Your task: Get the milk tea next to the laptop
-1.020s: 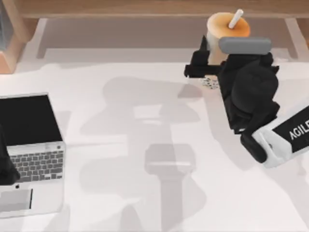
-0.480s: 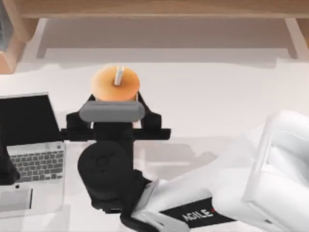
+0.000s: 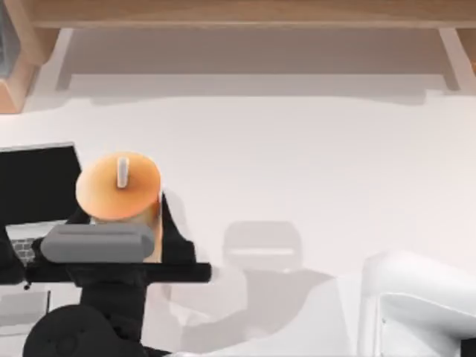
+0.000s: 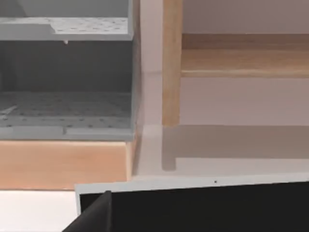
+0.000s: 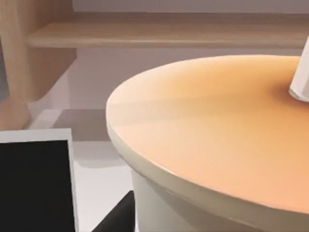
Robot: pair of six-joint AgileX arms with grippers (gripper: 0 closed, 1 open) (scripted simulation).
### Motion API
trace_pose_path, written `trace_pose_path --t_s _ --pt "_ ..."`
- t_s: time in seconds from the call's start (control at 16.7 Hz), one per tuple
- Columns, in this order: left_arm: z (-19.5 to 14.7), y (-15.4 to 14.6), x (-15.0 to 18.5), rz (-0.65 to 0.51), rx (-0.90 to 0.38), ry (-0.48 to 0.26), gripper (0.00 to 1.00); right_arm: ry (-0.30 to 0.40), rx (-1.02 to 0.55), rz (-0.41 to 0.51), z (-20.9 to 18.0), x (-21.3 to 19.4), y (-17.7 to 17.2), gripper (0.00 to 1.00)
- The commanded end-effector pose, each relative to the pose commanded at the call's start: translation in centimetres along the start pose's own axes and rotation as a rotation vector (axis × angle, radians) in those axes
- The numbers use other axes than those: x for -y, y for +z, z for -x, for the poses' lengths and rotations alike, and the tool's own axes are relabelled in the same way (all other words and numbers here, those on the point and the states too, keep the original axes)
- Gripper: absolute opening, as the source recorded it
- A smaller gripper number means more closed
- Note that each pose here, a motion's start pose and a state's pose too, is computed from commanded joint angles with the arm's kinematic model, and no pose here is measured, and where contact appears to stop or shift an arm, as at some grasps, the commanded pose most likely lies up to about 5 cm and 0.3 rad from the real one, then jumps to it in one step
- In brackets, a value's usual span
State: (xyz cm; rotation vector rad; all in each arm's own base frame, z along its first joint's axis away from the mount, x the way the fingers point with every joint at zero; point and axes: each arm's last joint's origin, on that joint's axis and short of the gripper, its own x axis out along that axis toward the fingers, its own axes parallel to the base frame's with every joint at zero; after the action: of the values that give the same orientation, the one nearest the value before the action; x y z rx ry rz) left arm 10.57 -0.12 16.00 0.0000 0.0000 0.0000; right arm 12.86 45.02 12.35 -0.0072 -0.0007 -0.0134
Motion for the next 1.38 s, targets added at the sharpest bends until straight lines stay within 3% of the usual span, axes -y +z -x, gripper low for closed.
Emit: trace_pose_path --t_s 0.36,0.78,0.96,1.14,1.38 --pt "0.0 0.0 0.0 0.000 0.000 0.000 1.00 0.007 -0.001 -0.004 -0.1 0.1 -0.1 0.00" --pt "0.0 0.0 0.0 0.000 0.000 0.000 1.00 0.161 -0.001 -0.098 2.3 -0.8 0.0 0.00" --pt "0.0 0.0 0.0 0.000 0.000 0.000 1.00 0.195 0.001 -0.134 2.9 -0.9 0.3 0.00" --pt "0.0 0.0 0.0 0.000 0.000 0.000 1.00 0.182 0.005 -0.143 2.9 -0.9 0.2 0.00" --pt "0.0 0.0 0.0 0.000 0.000 0.000 1.00 0.089 0.010 -0.102 1.6 -0.7 -0.6 0.00"
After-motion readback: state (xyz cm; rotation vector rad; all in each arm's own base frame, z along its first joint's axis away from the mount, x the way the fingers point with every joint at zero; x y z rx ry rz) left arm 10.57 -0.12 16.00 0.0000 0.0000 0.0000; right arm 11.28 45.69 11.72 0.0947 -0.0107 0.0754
